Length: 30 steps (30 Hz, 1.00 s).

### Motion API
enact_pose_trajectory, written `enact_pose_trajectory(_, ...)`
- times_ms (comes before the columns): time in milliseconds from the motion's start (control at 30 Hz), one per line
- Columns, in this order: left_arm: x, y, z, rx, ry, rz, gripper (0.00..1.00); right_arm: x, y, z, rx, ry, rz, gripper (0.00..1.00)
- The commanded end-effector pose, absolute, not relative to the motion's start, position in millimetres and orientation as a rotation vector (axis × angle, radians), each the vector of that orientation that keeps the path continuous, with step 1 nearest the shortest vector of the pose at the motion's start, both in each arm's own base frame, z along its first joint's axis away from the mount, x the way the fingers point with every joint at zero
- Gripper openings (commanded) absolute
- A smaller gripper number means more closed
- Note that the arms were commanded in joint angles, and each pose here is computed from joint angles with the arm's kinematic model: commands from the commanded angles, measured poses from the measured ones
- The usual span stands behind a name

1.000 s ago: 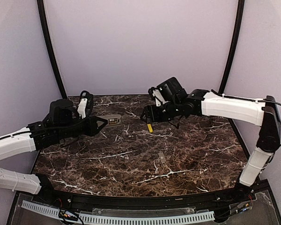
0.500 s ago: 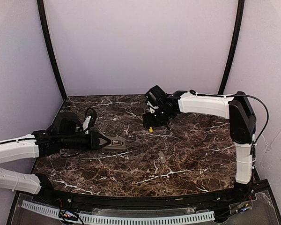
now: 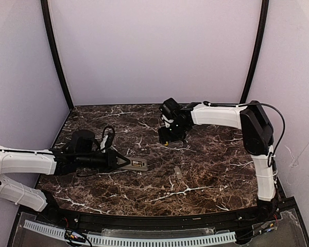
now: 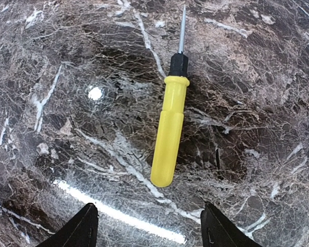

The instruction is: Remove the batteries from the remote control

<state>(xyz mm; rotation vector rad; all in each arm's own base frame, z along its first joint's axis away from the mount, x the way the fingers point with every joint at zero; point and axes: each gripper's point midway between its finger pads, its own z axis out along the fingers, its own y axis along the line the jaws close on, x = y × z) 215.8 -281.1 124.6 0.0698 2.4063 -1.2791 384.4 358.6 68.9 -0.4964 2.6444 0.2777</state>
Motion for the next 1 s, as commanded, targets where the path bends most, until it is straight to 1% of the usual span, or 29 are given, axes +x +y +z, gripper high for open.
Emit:
enact_pose_trajectory(0, 216, -292, 126, 0.062, 2.358, -1.376, 0.00, 397, 364, 65, -0.511, 2.633, 0.284, 0.66)
enact_pose_trajectory(233, 216, -299, 105, 0.035, 2.388, -1.423, 0.00, 403, 366, 48, -0.537, 2.642, 0.248, 0.62)
enact_pose_trajectory(467, 216, -301, 90, 0.039, 2.426, -1.407, 0.00, 410, 370, 31, -0.560, 2.652, 0.228, 0.53)
enact_pose_trajectory(667, 213, -298, 78, 0.023, 2.457, -1.394, 0.00, 410, 372, 24, -0.572, 2.660, 0.231, 0.39)
enact_pose_trajectory(833, 213, -298, 72, 0.018, 2.474, -1.385, 0.00, 408, 374, 22, -0.592, 2.662, 0.246, 0.21)
enact_pose_trajectory(867, 212, -298, 70, 0.017, 2.480, -1.381, 0.01, 408, 374, 23, -0.595, 2.660, 0.251, 0.18)
enact_pose_trajectory(967, 212, -298, 67, 0.012, 2.495, -1.378, 0.02, 407, 372, 33, -0.600, 2.646, 0.255, 0.15)
